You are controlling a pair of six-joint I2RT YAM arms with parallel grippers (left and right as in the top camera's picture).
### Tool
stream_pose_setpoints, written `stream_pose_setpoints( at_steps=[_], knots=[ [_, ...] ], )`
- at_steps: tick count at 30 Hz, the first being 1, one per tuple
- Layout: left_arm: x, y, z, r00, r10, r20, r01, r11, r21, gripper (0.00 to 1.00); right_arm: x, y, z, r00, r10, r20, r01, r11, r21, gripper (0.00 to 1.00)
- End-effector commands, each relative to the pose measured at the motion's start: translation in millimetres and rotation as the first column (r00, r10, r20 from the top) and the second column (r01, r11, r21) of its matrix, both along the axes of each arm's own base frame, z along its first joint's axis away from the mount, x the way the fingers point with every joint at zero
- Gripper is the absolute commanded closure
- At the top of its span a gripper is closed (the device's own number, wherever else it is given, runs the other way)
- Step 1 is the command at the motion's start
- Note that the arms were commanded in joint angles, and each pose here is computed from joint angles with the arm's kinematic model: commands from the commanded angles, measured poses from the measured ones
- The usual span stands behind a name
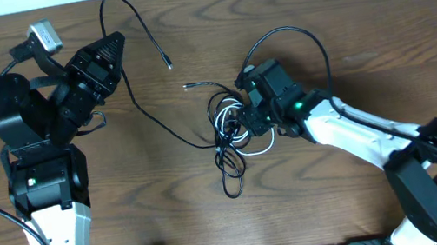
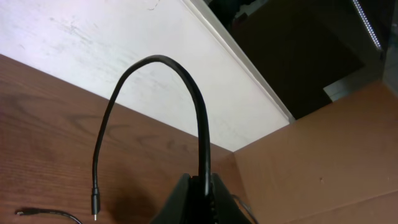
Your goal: Untangle cables
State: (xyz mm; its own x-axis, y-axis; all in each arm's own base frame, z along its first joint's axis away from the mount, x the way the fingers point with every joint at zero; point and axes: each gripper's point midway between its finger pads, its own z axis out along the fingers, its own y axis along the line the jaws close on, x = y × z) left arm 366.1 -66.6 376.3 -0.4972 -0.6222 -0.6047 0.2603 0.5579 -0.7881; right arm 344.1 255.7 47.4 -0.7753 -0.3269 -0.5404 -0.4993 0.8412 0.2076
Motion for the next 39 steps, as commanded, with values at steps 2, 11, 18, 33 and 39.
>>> stream_pose_setpoints(
  at_steps=[2, 11, 18, 33, 39],
  knots=[
    [-2, -1, 6, 1.0, -0.013, 0.029, 0.013, 1.0, 0.017, 0.92, -8, 6, -19, 0.999, 0.006, -0.051, -0.006, 1.0, 0.004, 0.42],
    [-3, -1, 1, 1.0, -0.017, 0.019, 0.016, 0.999, 0.04, 0.93, 1, -13, -36, 0.992, -0.116, -0.046, 0.112, 0.99, -0.082, 0.94],
    [-7, 26, -68, 0.978, 0.126, -0.169, -0.079, 0.962, 0.26, 0.93, 1, -53, -46, 0.937, -0.347, -0.048, 0.331, 0.921, -0.204, 0.99],
    [-11, 38, -157, 0.869, 0.169, -0.465, -0.003, 0.942, 0.337, 0.46, 9, -73, 6, 0.886, -0.46, 0.056, 0.462, 0.872, -0.16, 0.99],
    [-25, -31, -164, 0.836, -0.154, -0.527, 0.258, 0.957, 0.131, 0.4, 7, -72, 10, 0.889, -0.455, 0.051, 0.458, 0.876, -0.15, 0.99]
  ],
)
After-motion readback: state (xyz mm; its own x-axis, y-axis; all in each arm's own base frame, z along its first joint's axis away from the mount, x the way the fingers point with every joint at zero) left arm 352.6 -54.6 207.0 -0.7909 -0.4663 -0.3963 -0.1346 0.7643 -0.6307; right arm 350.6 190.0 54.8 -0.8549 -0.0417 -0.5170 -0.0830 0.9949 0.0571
